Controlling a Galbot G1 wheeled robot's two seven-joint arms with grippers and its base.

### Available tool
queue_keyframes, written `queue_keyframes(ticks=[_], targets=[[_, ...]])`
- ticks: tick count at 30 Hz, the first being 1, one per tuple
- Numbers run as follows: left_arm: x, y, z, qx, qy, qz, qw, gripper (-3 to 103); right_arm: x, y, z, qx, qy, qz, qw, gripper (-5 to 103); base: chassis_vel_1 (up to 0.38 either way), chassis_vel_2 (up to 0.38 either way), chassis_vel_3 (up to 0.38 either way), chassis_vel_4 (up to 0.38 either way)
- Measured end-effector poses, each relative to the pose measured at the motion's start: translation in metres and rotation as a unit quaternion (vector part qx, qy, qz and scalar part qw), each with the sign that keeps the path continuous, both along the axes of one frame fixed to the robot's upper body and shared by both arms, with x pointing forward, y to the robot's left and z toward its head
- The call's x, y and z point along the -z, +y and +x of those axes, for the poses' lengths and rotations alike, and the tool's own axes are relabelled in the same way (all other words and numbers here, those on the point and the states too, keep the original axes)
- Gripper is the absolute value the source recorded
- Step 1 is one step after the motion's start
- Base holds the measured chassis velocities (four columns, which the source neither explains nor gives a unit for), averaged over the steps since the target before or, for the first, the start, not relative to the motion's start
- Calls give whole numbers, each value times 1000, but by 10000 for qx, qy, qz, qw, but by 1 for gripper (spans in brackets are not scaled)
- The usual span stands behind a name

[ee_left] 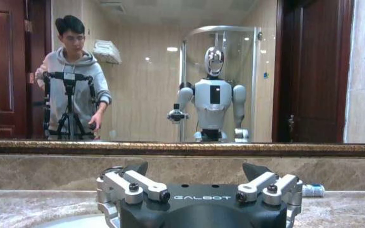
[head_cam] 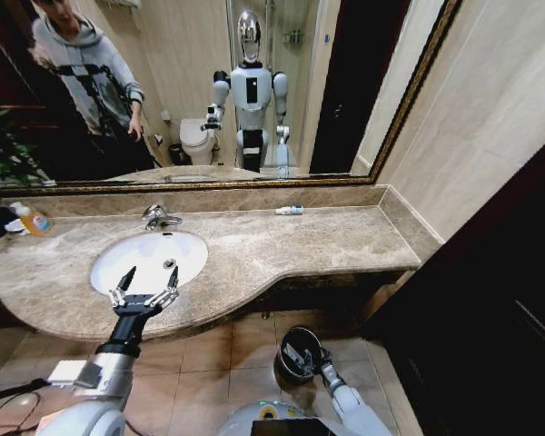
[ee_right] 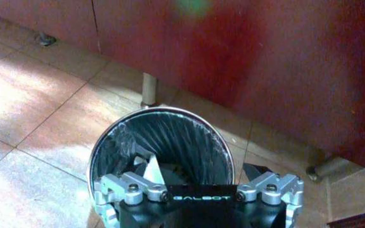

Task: Pick up the trash from the sink and place it in the trash bin.

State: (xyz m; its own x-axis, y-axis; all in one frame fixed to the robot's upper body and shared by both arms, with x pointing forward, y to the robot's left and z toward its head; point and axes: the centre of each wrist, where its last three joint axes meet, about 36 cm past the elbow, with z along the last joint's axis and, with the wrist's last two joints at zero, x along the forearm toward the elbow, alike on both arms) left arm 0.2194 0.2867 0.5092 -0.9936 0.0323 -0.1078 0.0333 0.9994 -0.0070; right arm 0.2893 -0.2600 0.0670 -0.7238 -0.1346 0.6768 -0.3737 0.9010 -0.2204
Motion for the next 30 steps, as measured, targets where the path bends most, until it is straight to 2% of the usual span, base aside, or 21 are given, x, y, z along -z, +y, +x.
queue_keyframes(ticks=[9, 13, 16, 18, 19, 21, 22, 24, 27, 30], targets=[[0, 0, 0, 0, 0, 0, 10000, 100, -6, -2, -6, 50, -87, 16, 9999, 100, 0, 0, 0, 0], [0, 0, 0, 0, 0, 0, 10000, 100, -37, -17, -17, 415, -428, 229, 9980, 100, 0, 0, 0, 0], [0, 0, 0, 0, 0, 0, 10000, 100, -96, -39, -26, 716, -1107, 493, 9900, 100, 0, 0, 0, 0], [0, 0, 0, -1, 0, 0, 10000, 100, -108, -42, -27, 769, -1230, 531, 9880, 100, 0, 0, 0, 0], [0, 0, 0, 0, 0, 0, 10000, 100, -141, -45, -30, 905, -1531, 641, 9820, 100, 0, 0, 0, 0], [0, 0, 0, 0, 0, 0, 10000, 100, -179, -43, -36, 984, -1844, 769, 9749, 100, 0, 0, 0, 0], [0, 0, 0, 0, 0, 0, 10000, 100, -179, -43, -36, 984, -1844, 769, 9749, 100, 0, 0, 0, 0], [0, 0, 0, 0, 0, 0, 10000, 100, -207, -40, -47, 985, -2046, 845, 9702, 100, 0, 0, 0, 0], [0, 0, 0, 0, 0, 0, 10000, 100, -262, -26, -59, 895, -2438, 1070, 9597, 100, 0, 0, 0, 0], [0, 0, 0, 0, 0, 0, 10000, 100, -288, -18, -59, 815, -2640, 1182, 9538, 100, 0, 0, 0, 0]])
